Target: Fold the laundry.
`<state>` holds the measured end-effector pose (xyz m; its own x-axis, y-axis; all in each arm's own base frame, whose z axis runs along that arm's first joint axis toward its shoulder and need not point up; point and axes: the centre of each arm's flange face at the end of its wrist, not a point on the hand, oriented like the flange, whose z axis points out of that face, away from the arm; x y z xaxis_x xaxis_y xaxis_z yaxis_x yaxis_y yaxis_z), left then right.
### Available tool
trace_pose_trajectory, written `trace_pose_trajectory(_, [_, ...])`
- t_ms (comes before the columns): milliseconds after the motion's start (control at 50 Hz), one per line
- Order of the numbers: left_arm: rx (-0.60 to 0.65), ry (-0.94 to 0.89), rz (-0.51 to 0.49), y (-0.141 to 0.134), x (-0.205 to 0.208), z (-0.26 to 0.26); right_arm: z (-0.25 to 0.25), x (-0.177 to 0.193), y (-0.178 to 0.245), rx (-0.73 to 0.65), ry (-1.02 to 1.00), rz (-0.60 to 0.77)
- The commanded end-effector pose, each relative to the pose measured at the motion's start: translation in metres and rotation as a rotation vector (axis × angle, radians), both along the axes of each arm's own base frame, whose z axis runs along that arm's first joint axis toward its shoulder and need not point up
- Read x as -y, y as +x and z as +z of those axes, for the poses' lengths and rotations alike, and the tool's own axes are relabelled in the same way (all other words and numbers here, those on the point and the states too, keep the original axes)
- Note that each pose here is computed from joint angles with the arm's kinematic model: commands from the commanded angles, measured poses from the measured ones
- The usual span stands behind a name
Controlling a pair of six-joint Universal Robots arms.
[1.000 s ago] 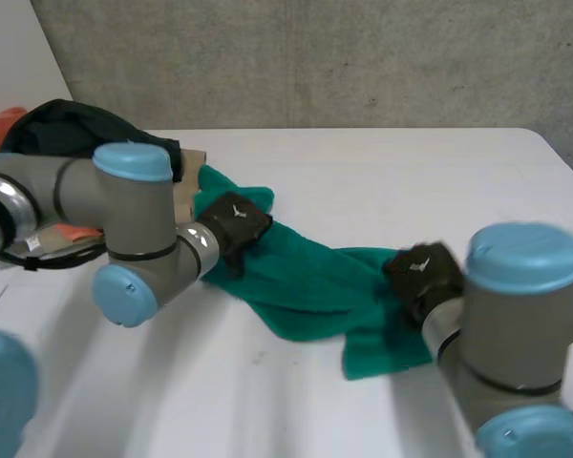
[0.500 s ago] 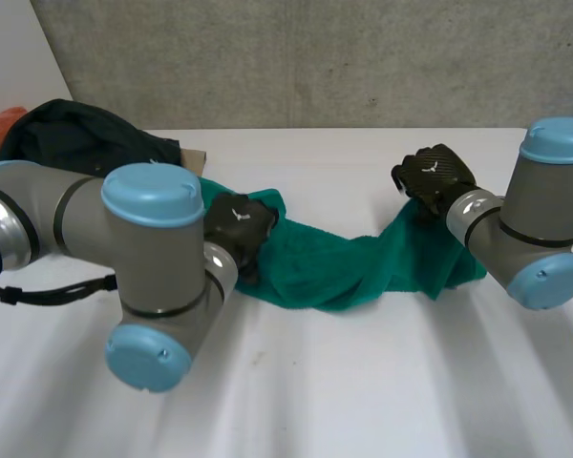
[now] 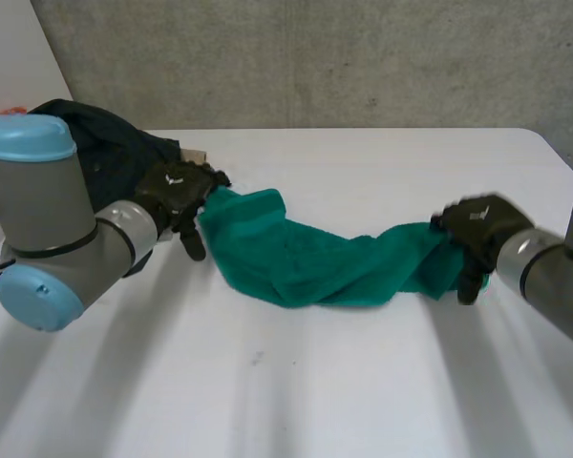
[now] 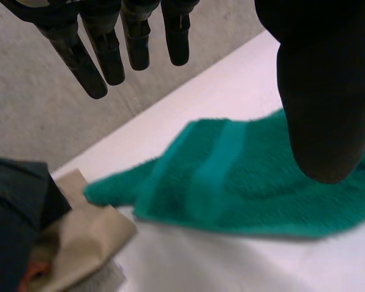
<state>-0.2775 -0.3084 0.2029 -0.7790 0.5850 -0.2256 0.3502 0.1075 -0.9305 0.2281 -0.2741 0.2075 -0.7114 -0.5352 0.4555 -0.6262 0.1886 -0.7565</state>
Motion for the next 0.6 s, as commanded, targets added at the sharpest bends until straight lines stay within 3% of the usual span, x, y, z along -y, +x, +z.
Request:
trace_pose_trajectory(20, [0.008,0.030,-0.014,0.001,-0.013,-0.015,-0.038,0.007,-0.001,-0.121,-0.066,0.116])
trace_pose_trajectory(380, [0.012,0.037,0.004,0.009,-0.020,-0.022,-0.088,0.055,0.017,-0.189,-0.323,0.178])
trace_pose_trajectory(520, [0.018,0.041,0.020,0.013,-0.016,-0.026,-0.052,0.048,0.026,-0.111,-0.369,0.171])
trace_pose_trajectory(600, [0.017,0.036,0.022,0.013,-0.009,-0.032,0.006,0.033,0.035,0.004,-0.440,0.165])
